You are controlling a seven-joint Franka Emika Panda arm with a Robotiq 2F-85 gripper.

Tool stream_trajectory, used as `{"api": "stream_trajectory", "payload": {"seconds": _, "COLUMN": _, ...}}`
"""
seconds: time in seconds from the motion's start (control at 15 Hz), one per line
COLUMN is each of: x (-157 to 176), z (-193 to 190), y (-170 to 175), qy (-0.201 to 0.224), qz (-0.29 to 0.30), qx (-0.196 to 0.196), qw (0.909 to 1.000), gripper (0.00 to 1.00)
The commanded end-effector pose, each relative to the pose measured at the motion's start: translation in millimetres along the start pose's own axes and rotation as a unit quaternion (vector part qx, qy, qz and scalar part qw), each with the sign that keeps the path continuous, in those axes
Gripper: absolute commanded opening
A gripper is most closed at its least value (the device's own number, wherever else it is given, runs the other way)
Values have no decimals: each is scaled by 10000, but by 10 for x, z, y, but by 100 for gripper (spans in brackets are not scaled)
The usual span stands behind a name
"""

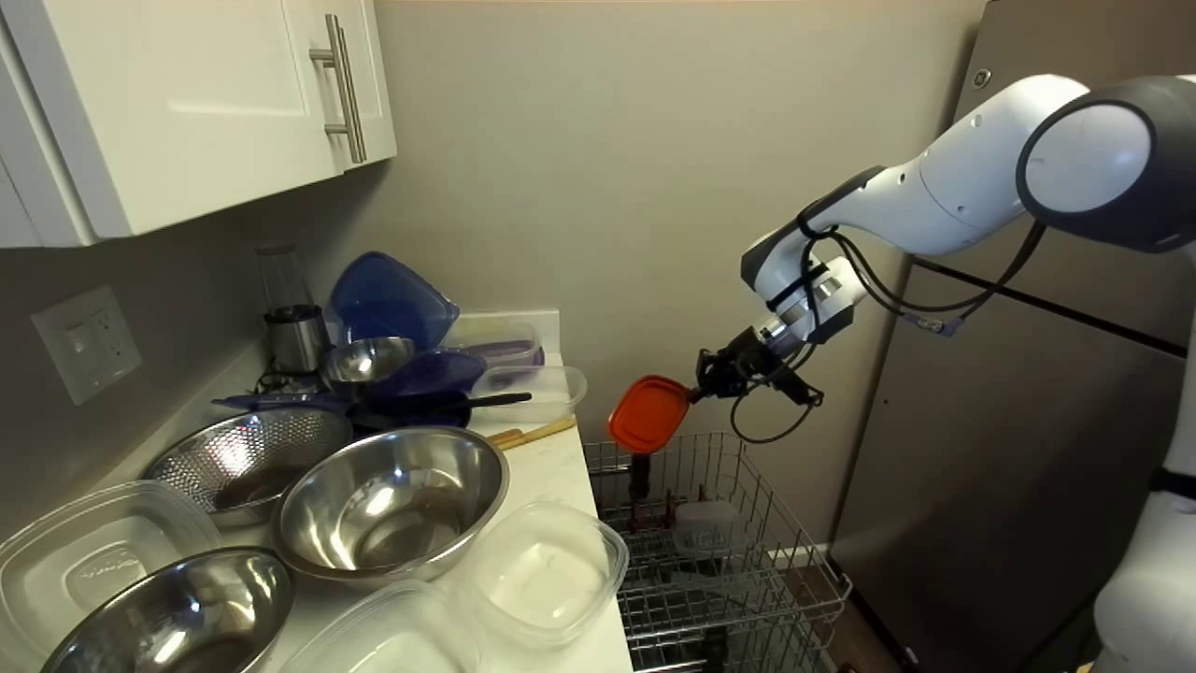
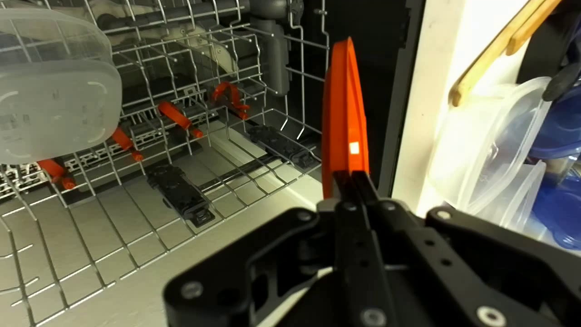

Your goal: Put the red lid in the dishwasher.

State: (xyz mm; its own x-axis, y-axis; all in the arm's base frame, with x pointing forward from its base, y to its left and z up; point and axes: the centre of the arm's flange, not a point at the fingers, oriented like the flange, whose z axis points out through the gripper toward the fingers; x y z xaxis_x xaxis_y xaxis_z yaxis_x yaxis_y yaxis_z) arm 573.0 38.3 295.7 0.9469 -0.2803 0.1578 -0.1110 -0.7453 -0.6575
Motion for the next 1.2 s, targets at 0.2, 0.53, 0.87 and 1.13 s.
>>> {"api": "stream_trajectory", "payload": {"seconds": 0.2, "x": -36, "z": 139, "y": 50, "qy": -25, "qz": -115, "qx": -944, "qw": 9955, "gripper": 0}}
{"api": "stream_trajectory", "payload": {"seconds": 0.53, "x": 11, "z": 68, "y": 221, "qy": 112, "qz": -265, "qx": -1689, "qw": 9852, "gripper": 0}}
{"api": "stream_trajectory", "payload": {"seconds": 0.87, "x": 9, "z": 57, "y": 479, "qy": 76, "qz": -328, "qx": -2203, "qw": 9748, "gripper": 0}}
{"api": "stream_trajectory", "payload": {"seconds": 1.13, "x": -12, "z": 148, "y": 700, "qy": -18, "qz": -402, "qx": -2594, "qw": 9649, "gripper": 0}}
